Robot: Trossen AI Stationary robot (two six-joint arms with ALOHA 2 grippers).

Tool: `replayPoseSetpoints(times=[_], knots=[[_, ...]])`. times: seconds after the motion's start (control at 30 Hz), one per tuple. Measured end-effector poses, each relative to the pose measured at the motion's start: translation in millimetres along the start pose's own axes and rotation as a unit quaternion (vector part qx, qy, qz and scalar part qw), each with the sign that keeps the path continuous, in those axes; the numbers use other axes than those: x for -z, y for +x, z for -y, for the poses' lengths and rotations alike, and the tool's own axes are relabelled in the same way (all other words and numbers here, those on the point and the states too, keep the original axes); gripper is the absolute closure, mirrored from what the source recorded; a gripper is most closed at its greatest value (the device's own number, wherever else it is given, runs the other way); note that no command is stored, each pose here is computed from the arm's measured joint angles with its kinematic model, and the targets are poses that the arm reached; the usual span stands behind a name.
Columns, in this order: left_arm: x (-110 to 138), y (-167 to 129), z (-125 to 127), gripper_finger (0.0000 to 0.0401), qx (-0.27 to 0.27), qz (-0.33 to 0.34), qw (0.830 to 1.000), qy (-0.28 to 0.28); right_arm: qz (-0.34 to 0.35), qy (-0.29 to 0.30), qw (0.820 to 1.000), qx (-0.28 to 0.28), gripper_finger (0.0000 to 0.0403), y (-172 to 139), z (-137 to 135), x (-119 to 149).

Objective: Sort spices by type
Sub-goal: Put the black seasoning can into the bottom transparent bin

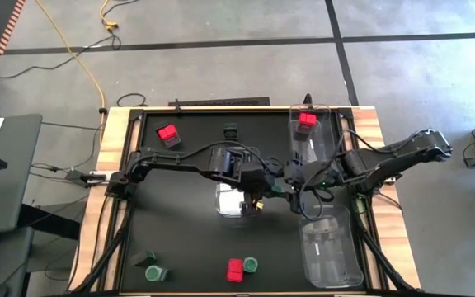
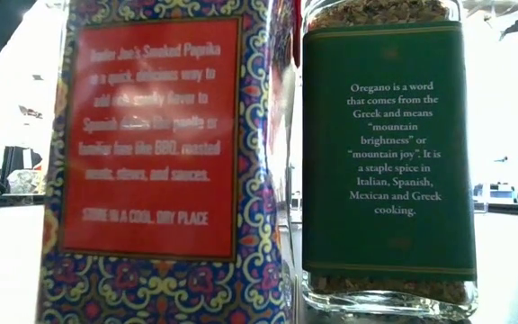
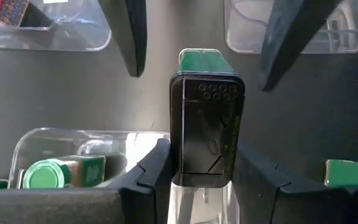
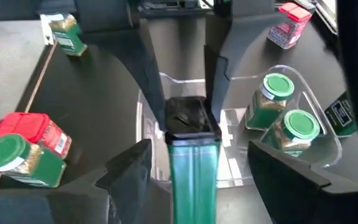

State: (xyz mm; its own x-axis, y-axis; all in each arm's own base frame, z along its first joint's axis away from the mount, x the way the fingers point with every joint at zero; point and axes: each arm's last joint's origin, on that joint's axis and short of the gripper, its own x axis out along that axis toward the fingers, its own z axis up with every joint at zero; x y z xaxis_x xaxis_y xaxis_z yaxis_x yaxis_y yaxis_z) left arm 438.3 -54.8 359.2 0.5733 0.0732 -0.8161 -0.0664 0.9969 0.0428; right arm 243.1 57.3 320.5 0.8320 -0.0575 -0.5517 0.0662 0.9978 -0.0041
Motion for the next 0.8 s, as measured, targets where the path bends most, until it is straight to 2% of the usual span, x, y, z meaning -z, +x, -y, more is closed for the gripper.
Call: replayPoseSetpoints(times=[0.8], knots=[[-9.2, 0.7, -0.3, 0.0275, 0.006, 0.046, 0.999, 0.004, -0.020, -0.002, 1.000, 0.010, 0.0117, 1.8, 7.5, 2.5]])
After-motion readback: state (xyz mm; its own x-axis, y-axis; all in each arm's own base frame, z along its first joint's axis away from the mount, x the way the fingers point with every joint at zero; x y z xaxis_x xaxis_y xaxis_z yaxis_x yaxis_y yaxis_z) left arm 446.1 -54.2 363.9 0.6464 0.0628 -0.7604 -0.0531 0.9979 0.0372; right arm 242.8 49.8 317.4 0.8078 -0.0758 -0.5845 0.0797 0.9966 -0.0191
